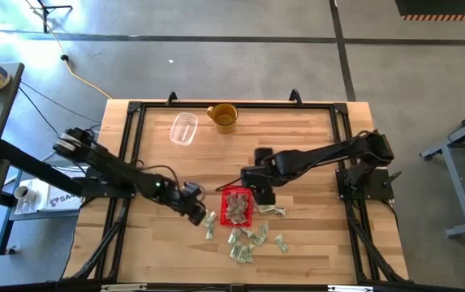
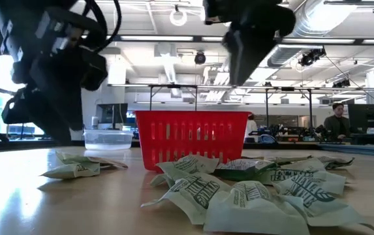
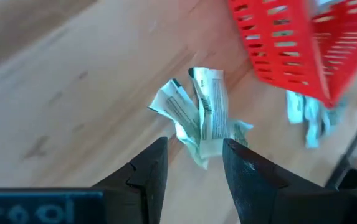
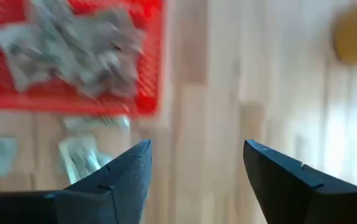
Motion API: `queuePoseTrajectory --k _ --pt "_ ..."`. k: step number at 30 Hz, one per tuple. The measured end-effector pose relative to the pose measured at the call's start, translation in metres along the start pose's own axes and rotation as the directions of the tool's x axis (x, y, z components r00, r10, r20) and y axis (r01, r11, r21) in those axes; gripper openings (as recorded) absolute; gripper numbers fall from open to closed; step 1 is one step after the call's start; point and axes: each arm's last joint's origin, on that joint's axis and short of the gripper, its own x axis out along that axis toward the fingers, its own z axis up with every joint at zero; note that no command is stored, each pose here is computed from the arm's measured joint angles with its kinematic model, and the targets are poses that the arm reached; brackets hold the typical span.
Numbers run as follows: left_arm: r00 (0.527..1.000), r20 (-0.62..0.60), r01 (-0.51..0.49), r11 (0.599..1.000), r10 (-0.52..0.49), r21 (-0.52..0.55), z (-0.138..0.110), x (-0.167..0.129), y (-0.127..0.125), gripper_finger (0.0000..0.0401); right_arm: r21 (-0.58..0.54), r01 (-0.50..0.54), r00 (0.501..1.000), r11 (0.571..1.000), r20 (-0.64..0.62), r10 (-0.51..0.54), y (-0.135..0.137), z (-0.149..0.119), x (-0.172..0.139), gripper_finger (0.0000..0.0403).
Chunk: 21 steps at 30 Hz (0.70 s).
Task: Pick and place Stevia / Truvia into bins
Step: Put the white stevia packet into the red basket
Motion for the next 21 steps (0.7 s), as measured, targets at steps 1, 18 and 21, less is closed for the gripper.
queuePoseTrajectory --k 1,18,21 --pt "1.000 -0.006 -0.018 1.000 0.018 -0.025 0.001 0.004 -0.004 0.0187 0.024 0.013 1.000 1.000 -0.014 -0.013 -0.002 -0.003 -0.004 0.0244" --pt "0.958 -0.039 -0.286 0.933 0.285 -0.217 0.012 0.019 -0.029 0.0202 0.188 0.088 0.996 0.978 0.014 -0.092 -0.002 -0.009 -0.020 0.0244" --pt "0.952 -0.022 -0.303 0.928 0.305 -0.217 0.013 0.017 -0.030 0.0188 0.188 0.089 0.996 0.978 0.014 -0.093 -0.002 -0.009 -0.020 0.0244"
